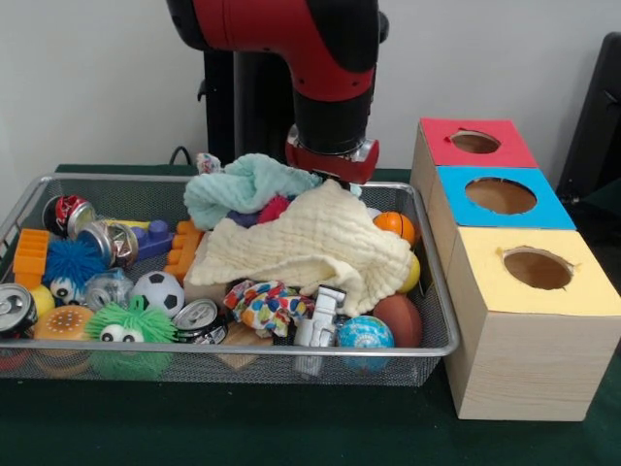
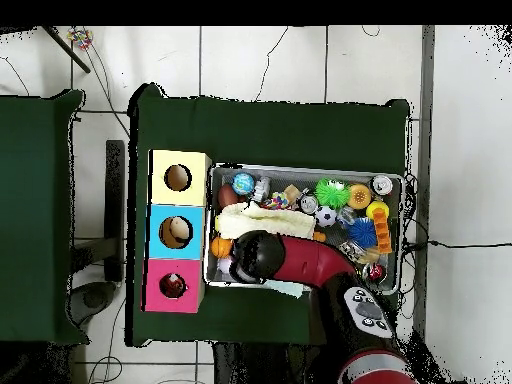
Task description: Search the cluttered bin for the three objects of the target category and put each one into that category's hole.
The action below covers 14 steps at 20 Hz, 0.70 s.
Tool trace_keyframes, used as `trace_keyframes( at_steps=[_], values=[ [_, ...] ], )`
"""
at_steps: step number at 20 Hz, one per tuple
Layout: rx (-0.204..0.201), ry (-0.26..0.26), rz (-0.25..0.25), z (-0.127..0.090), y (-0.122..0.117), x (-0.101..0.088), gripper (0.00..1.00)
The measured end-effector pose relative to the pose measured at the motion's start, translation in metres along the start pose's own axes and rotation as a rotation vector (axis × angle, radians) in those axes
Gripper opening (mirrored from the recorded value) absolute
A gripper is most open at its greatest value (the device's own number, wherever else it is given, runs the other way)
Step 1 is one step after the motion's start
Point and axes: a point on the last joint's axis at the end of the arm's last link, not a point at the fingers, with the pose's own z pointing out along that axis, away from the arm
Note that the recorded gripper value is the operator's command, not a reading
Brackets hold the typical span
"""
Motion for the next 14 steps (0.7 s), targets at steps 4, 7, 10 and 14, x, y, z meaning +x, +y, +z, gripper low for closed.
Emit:
trace_keyframes(
  at_steps=[4,7,10,14],
  values=[
    [-0.003,-0.001,0.025,-0.001,-0.015,-0.007,0.00],
    [0.002,-0.007,0.038,-0.001,-0.036,-0.014,0.00],
    [0.026,-0.028,0.032,-0.001,-0.070,-0.025,0.00],
    [0.076,-0.067,-0.005,-0.001,-0.115,-0.039,0.00]
  ],
)
